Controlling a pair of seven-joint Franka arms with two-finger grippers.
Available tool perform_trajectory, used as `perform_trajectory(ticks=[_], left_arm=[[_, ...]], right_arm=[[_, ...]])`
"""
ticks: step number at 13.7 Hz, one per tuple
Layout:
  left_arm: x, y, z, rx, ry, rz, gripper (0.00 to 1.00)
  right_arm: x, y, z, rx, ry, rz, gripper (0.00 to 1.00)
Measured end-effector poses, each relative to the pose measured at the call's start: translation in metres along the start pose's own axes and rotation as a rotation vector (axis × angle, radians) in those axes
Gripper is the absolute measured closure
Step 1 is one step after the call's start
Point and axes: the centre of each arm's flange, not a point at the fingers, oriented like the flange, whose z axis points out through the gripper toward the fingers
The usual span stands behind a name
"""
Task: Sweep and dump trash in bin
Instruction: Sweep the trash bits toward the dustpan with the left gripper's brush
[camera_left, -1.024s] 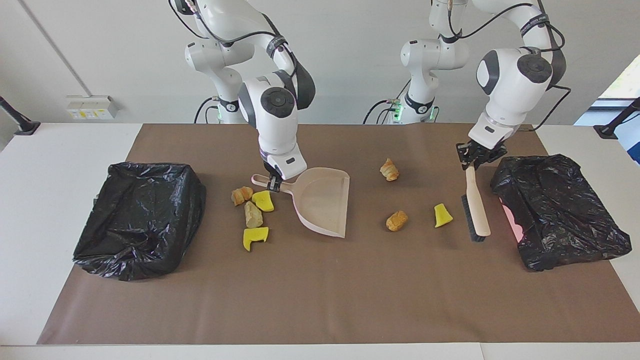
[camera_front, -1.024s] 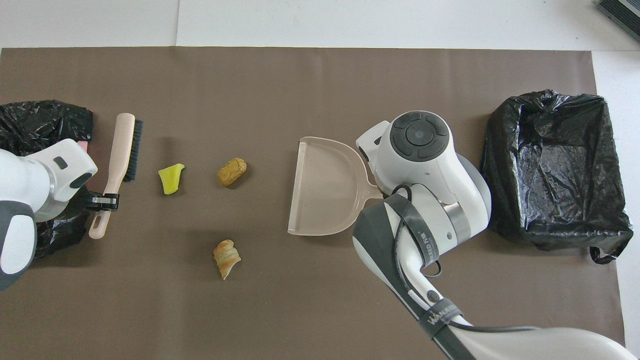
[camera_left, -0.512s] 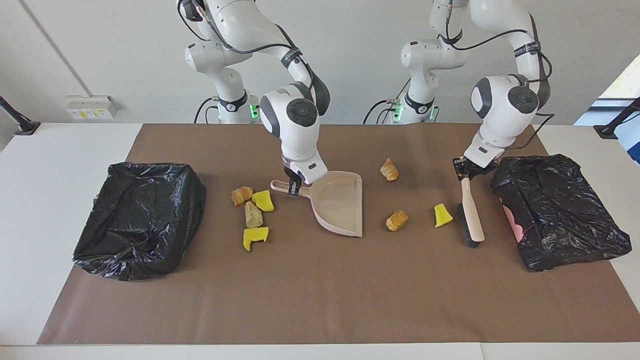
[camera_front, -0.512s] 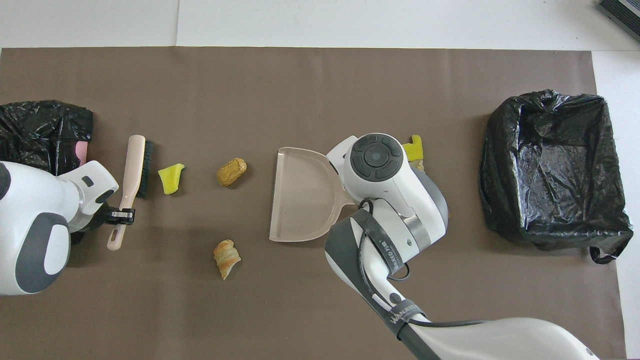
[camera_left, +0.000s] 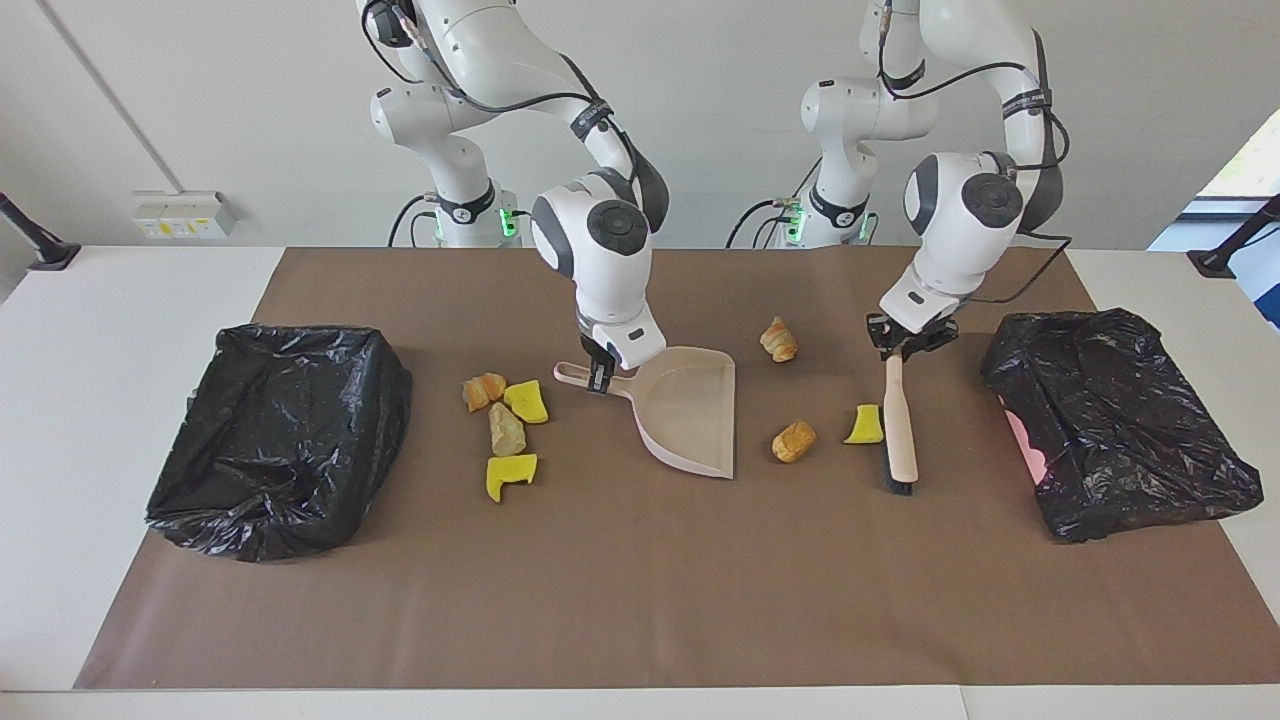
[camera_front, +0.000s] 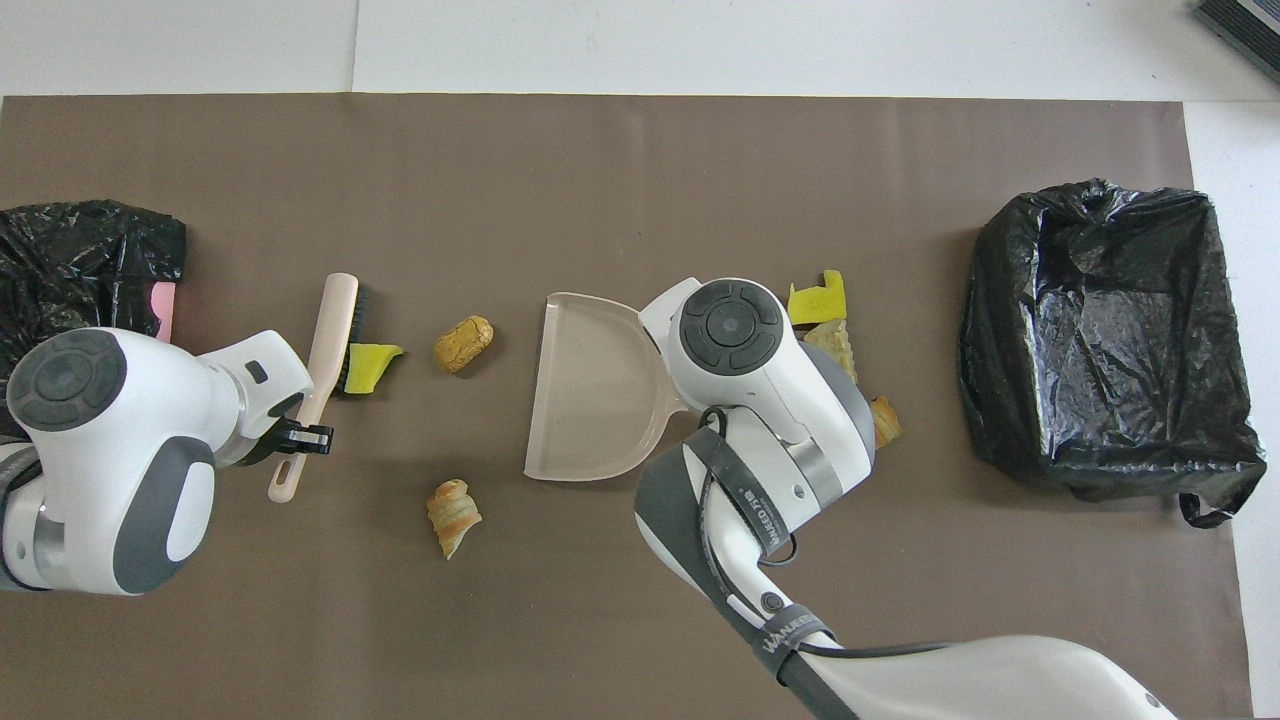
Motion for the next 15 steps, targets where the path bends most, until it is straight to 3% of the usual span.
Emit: perform_trajectory(ticks=[8, 15], left_arm=[[-0.011, 0.126, 0.008, 0.017, -0.009, 0.127, 0.73], [-0.035, 0.200, 0.002, 0.008, -0.001, 0.103, 0.73]], right_arm=[[0.003, -0.002, 0.001, -0.001, 0.000, 0.005, 0.68], [0.003, -0.002, 0.001, 0.000, -0.001, 0.005, 0.68]])
